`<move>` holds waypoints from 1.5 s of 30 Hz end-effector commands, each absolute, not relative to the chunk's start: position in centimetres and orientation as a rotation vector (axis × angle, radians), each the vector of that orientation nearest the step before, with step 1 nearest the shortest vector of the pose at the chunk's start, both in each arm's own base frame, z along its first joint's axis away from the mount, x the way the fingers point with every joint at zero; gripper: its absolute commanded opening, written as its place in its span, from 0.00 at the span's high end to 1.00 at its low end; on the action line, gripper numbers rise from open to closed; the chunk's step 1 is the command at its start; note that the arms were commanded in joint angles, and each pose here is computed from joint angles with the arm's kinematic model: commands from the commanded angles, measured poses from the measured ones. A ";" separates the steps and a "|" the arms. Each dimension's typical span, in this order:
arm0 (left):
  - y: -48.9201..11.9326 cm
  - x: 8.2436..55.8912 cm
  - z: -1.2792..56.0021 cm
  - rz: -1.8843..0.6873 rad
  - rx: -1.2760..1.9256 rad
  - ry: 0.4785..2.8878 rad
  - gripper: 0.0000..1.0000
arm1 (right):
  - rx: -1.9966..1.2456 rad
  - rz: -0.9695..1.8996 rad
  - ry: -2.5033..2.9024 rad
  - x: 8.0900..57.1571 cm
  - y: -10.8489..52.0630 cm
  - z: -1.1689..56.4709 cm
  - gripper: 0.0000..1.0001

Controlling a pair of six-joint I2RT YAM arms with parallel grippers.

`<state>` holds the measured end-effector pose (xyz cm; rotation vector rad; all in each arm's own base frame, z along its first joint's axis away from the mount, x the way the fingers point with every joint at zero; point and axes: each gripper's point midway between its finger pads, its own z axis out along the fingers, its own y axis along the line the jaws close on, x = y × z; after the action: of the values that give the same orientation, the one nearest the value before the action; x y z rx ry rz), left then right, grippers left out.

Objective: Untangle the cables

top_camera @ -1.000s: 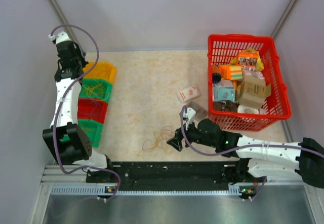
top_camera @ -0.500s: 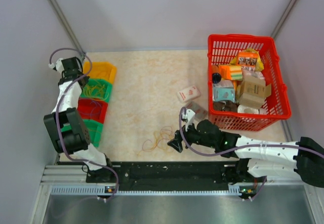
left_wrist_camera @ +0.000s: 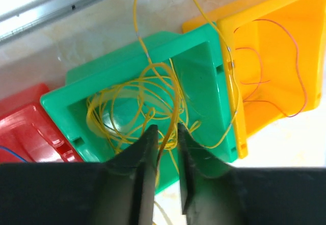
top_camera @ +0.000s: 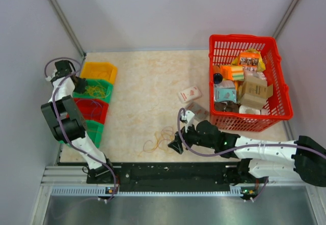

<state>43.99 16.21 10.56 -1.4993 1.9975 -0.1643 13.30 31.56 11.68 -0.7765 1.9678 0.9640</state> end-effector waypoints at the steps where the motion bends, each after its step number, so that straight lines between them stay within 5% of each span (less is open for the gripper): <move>1: 15.1 43.8 14.9 -0.269 -1.478 1.929 0.60 | -0.744 1.019 1.908 13.9 32.8 13.9 0.27; 6: 13.2 41.1 17.4 -0.328 -1.458 1.889 0.07 | -0.745 1.039 1.912 13.7 33.1 14.0 0.27; 8: 12.0 40.1 18.7 -0.377 -1.418 1.883 0.01 | -0.744 1.033 1.924 13.8 33.1 14.0 0.27; 13: 6.3 37.7 23.5 -0.430 -1.153 1.913 0.05 | -0.770 0.931 2.020 14.4 32.8 12.5 0.27; 18: -6.4 32.8 24.4 -0.563 -0.494 2.023 0.37 | -0.658 0.871 2.108 15.7 32.5 12.1 0.27; 21: -11.4 28.2 20.9 -0.725 -0.273 2.118 0.41 | -0.501 0.847 2.195 17.0 32.1 11.7 0.27; 29: -18.5 20.6 15.5 -1.063 -0.042 2.238 0.53 | -0.438 0.931 2.303 16.1 33.2 9.3 0.58; 34: -21.8 19.0 12.8 -1.089 0.004 2.392 0.37 | -0.417 0.985 2.361 14.9 33.3 7.0 0.57; 36: -22.7 19.1 12.0 -1.087 0.010 2.419 0.37 | -0.419 0.992 2.352 15.1 33.7 6.9 0.65; 43: -23.2 20.9 9.6 -0.989 -0.078 2.480 0.50 | -0.449 0.982 2.335 15.2 33.7 7.7 1.00; 45: -23.3 21.7 9.8 -0.977 -0.067 2.453 0.55 | -0.458 0.972 2.319 15.1 33.0 8.1 1.00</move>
<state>18.09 -22.00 6.86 -0.0753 2.6229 -0.9606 14.28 32.52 5.15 -0.4654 2.4201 0.9195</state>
